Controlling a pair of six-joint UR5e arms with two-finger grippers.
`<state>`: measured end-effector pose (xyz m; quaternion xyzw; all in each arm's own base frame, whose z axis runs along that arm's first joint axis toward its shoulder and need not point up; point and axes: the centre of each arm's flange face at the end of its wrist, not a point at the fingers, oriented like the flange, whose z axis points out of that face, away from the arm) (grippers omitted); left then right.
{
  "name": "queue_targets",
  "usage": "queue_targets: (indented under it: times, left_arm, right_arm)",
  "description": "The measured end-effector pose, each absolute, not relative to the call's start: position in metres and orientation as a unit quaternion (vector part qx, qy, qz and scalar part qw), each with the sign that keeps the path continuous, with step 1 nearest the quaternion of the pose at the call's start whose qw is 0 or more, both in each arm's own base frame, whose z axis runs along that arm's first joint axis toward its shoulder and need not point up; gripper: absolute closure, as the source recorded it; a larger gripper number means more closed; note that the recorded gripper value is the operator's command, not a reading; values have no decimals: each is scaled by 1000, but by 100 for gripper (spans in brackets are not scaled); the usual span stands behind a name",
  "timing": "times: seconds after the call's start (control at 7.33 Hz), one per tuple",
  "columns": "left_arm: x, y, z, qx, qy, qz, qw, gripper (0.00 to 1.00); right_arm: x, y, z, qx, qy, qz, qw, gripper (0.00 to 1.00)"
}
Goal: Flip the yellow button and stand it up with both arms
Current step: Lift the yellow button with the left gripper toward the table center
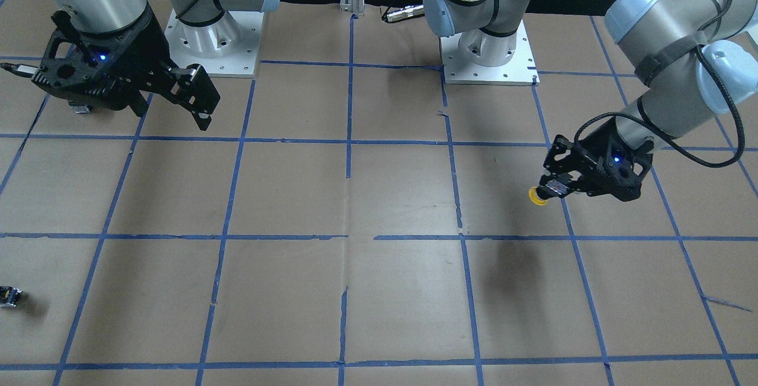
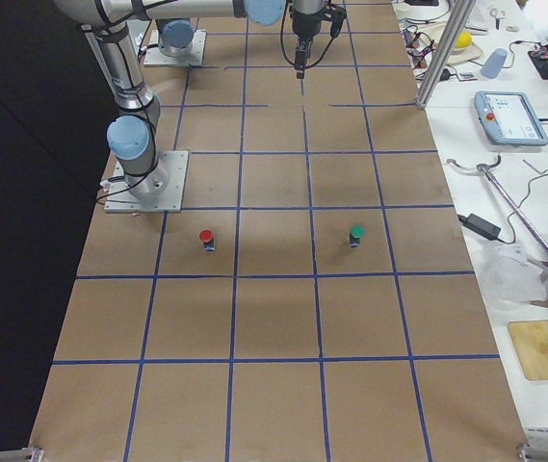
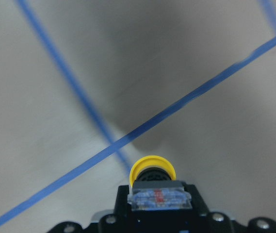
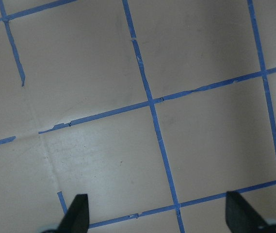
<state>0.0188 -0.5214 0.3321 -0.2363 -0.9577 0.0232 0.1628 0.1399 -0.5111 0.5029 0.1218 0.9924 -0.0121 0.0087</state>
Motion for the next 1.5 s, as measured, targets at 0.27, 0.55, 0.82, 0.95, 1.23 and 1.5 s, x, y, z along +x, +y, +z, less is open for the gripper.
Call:
queue_targets:
  times: [0.27, 0.55, 0.82, 0.95, 1.23, 1.5]
  left_arm:
    - [-47, -509, 346, -194, -927, 35, 318, 97]
    - [-96, -505, 359, -153, -880, 55, 447, 98]
    - [-148, -502, 376, -114, -828, 63, 545, 98]
    - [-172, -496, 384, -95, -802, 60, 587, 98]
    - [-199, -483, 392, -64, -760, 53, 644, 98]
    - [-215, -477, 394, -43, -726, 49, 684, 98]
  right_arm:
    - [140, -511, 504, 122, 992, -13, 9, 0]
    - [138, -512, 505, 124, 992, -13, 9, 0]
    - [139, -510, 505, 120, 993, -10, 6, 0]
    - [140, -505, 505, 116, 993, -3, 4, 0]
    - [139, -501, 503, 114, 993, 12, 4, 0]
    - [131, -498, 500, 135, 988, 51, 49, 0]
